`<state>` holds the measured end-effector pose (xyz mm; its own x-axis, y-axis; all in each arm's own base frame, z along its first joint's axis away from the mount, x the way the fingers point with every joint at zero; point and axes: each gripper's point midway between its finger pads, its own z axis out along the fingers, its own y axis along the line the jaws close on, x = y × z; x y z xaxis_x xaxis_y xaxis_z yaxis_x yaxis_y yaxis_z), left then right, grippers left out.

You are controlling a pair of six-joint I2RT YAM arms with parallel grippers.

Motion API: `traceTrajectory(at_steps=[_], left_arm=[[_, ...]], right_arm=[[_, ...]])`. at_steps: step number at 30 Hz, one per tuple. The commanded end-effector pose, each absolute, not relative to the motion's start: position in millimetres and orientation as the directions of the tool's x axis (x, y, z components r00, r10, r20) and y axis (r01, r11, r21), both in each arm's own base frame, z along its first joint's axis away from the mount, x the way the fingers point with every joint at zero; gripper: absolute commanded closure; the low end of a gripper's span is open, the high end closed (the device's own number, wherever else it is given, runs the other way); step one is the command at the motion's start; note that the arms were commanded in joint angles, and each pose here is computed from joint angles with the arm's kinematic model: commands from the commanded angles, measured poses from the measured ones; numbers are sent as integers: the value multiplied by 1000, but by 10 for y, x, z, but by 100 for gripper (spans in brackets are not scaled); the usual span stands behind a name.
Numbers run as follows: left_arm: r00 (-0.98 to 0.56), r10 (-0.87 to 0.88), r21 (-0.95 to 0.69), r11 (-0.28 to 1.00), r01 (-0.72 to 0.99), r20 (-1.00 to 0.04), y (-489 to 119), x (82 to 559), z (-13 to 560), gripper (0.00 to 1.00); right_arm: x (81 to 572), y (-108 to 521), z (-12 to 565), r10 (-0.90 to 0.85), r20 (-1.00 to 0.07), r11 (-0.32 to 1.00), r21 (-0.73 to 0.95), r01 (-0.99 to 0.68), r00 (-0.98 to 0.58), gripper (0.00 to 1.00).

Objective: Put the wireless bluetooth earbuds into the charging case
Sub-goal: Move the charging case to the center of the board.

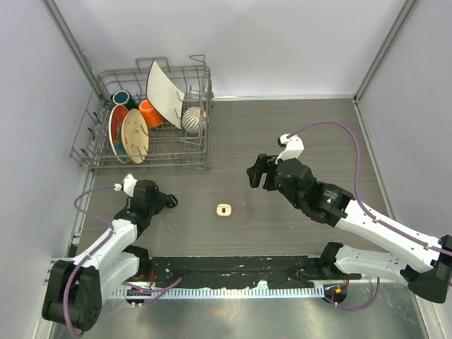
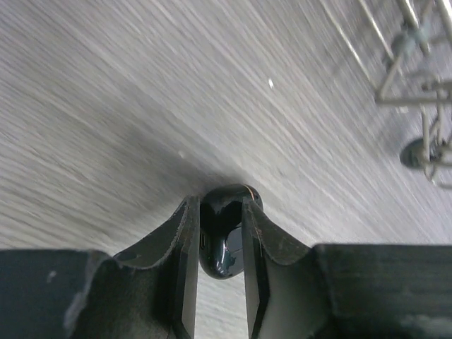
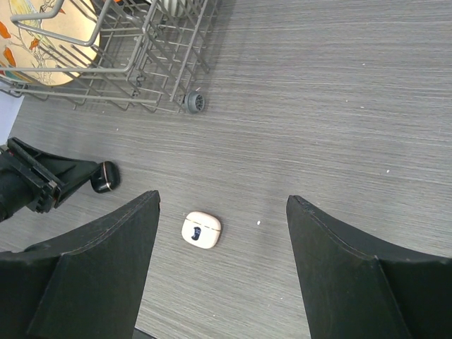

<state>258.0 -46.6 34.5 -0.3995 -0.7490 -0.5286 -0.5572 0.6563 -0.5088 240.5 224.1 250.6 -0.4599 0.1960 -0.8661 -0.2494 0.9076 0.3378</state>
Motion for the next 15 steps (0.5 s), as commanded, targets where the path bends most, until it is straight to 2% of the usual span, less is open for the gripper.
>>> traceTrajectory(at_steps=[1,8,14,15], left_arm=[[-467,-753,-481,656,-582,-463,-659,2210,70,76],[-517,-732,-496,681,-538,-444,-1059,1985,0,75],[-536,-708,-494,705,-509,-459,-1214,1877,41,65],[-527,-713,-508,700,-502,-462,-1221,1901,104,57]], right_arm=[[2425,2281,2541,222,-861,898,364,-247,-458,22],[2412,2308,2478,221,-852,895,370,-248,-475,22],[2299,2494,2306,167,-823,862,390,-325,-543,22],[2266,2541,2246,148,-816,853,392,-345,-559,22]])
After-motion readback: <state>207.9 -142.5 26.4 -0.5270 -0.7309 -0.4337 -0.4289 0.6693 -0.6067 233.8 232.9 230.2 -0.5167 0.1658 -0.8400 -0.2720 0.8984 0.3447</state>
